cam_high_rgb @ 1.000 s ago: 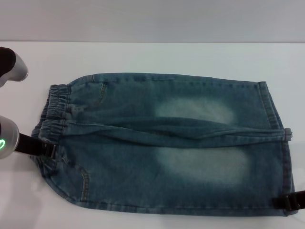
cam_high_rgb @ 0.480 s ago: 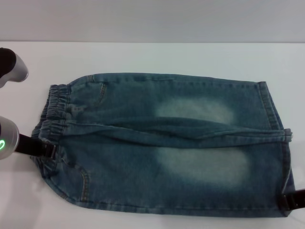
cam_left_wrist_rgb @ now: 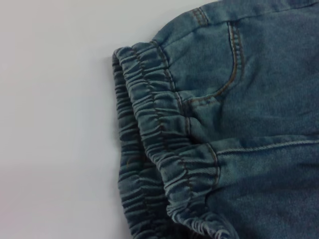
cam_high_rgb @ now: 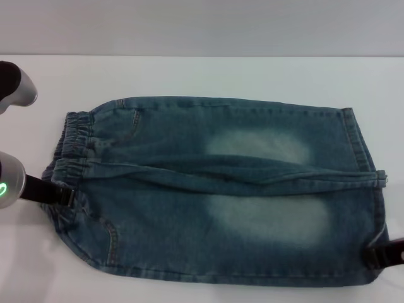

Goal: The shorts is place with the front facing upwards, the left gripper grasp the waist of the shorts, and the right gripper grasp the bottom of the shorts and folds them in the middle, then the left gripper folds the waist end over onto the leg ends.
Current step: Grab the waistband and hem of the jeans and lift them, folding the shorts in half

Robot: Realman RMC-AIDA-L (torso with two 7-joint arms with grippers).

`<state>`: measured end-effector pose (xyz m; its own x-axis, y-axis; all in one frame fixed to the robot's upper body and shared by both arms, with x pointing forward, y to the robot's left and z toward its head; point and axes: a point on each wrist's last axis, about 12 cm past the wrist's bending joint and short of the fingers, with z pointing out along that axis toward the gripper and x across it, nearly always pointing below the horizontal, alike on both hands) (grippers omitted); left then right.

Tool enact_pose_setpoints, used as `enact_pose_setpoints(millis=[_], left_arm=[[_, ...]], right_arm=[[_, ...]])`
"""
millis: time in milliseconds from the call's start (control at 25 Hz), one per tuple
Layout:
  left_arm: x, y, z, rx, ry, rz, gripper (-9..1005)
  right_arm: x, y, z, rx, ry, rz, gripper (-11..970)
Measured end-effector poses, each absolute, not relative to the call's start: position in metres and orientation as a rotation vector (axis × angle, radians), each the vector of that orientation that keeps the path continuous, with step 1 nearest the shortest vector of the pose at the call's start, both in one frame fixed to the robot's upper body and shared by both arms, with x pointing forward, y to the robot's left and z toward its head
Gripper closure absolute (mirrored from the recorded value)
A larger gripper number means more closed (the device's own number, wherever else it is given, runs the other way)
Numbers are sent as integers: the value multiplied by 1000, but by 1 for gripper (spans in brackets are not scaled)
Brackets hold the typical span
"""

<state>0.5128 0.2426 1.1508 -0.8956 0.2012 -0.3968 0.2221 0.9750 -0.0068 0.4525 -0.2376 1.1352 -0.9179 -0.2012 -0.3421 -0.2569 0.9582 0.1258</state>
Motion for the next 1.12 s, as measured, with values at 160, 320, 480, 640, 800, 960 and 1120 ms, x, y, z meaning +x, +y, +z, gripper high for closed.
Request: enact_pose_setpoints(millis=[160,320,480,640,800,960,1120], left_arm=[[514,244,1152,297,2706,-69,915],[515,246,1153,280,2685,-71,916],[518,248,1153,263,2652,-75,917],[520,253,1154,227,2614,-83,917],[524,256,1155,203,2569,-87,917],[528,256,1158,197,2520,-93,917],[531,256,1160,190,2484,-97,917]], right_arm=[[455,-235,1144,-346,2737,243,961],[457,-234,1156,-345,2672,239,961],[460,-235,1165,-344,2623,226,960],[466,-239,1168,-333,2564,217,960],[472,-242,1172,-320,2468,208,960],[477,-244,1176,-294,2359,197,961],[481,-247,1179,-271,2259,180,959]])
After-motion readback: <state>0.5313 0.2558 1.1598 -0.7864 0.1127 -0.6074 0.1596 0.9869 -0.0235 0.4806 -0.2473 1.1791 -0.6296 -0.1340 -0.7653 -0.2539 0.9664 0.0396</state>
